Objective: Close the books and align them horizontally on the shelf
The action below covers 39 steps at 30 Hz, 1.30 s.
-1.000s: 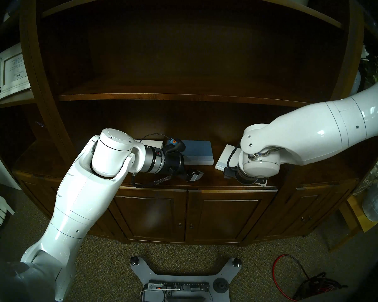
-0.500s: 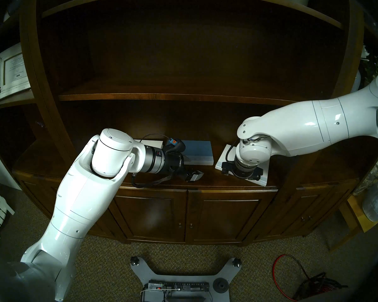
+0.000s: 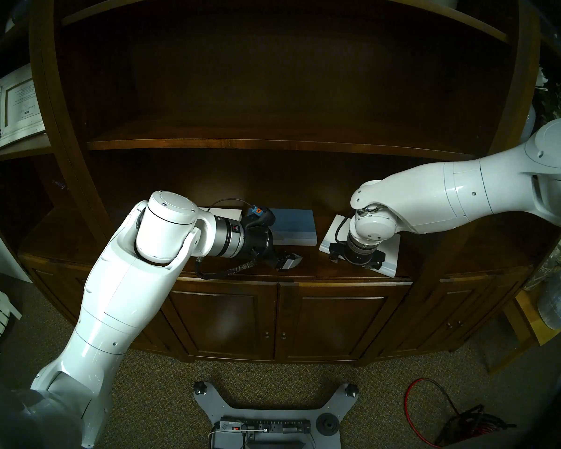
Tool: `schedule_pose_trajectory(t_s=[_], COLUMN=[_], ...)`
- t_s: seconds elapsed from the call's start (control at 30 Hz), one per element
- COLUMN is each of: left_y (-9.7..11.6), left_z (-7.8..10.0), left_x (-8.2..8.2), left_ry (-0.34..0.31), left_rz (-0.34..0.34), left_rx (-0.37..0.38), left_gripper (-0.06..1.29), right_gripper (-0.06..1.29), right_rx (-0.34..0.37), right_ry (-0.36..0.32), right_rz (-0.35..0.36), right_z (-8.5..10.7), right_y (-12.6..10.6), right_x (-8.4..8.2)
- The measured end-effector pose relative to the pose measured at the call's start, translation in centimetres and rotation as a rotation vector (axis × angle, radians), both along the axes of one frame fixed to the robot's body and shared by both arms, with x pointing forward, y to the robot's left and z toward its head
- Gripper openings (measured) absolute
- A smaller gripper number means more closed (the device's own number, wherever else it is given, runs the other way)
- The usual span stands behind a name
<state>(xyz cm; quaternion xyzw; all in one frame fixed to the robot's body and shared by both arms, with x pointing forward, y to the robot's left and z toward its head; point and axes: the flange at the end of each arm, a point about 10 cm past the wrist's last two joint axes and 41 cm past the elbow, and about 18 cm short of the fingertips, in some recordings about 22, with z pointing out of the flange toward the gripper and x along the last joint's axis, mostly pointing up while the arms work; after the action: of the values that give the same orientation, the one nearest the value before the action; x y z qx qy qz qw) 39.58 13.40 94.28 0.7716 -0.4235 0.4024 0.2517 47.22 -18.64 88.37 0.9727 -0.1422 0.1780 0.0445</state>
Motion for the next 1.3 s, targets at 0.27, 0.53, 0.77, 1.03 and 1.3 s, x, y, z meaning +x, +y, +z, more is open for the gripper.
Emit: schedule_pose_trajectory(t_s=[0.27,0.53,0.77,1.03,1.3], left_y=[0.0,0.0,0.0,0.0,0.0], left_z=[0.0,0.0,0.0,0.0,0.0], left_x=[0.0,0.0,0.0,0.0,0.0], left_ry=[0.000,0.000,0.000,0.000,0.000], left_rz=[0.000,0.000,0.000,0.000,0.000], left_rx=[0.000,0.000,0.000,0.000,0.000], left_gripper=[1.26,1.26,1.26,1.26,1.26], right_gripper=[1.26,1.26,1.26,1.26,1.26], right_rx=[-0.034,-0.090,-0.160,-0.229,-0.270], right_ry=[-0.001,-0.025,-0.067,-0.138,-0.215], right_rz=[0.003,0.008,0.023,0.070,0.109], right_z=[-0.4,-0.8,-1.0,-1.2,-2.0], right_y=[0.0,-0.1,-0.6,-1.4,-3.4], right_x=[1.0,1.3,0.7,-1.2,-3.6])
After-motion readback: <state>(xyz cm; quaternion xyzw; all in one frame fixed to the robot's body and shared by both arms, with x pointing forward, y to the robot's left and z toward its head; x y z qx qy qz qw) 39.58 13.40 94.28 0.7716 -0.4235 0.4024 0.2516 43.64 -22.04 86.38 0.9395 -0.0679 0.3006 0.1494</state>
